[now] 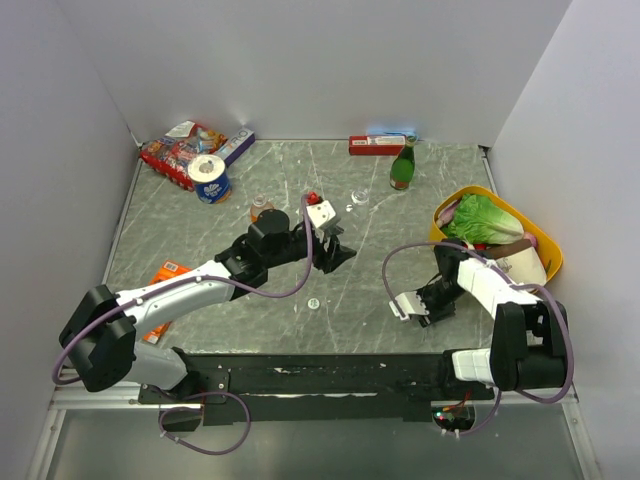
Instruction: Screw on the bottle caps
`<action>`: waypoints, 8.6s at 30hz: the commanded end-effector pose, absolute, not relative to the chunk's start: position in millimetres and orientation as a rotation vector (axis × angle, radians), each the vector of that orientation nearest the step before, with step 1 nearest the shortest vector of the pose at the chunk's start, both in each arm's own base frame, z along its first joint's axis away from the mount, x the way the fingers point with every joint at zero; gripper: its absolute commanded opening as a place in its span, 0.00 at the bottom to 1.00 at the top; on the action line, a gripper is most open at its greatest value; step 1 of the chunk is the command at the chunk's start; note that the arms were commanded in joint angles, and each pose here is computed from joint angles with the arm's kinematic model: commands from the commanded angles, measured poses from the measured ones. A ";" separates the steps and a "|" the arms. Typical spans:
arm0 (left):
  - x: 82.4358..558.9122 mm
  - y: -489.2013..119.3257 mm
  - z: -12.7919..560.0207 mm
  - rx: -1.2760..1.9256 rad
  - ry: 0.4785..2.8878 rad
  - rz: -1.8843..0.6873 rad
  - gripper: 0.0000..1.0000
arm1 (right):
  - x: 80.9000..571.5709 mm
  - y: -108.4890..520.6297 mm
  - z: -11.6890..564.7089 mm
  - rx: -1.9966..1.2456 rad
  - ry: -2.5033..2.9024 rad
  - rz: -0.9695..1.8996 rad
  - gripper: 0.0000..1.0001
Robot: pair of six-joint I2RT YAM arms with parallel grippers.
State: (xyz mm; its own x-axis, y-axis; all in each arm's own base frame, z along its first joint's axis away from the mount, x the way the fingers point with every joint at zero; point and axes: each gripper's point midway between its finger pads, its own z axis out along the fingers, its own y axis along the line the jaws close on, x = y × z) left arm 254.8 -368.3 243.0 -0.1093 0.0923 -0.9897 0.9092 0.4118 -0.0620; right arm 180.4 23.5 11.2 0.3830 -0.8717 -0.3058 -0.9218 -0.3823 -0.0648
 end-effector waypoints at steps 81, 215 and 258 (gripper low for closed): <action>233.3 -369.9 219.3 1.348 0.983 -0.596 0.01 | 166.5 205.0 293.5 -2.049 1.122 0.423 0.34; 262.1 -375.7 181.8 1.348 1.160 -0.515 0.01 | 135.7 167.5 285.1 -2.326 0.820 0.363 0.56; 369.3 -361.9 264.1 0.546 1.452 -0.276 0.01 | 233.7 239.3 238.5 -1.241 2.393 0.802 0.21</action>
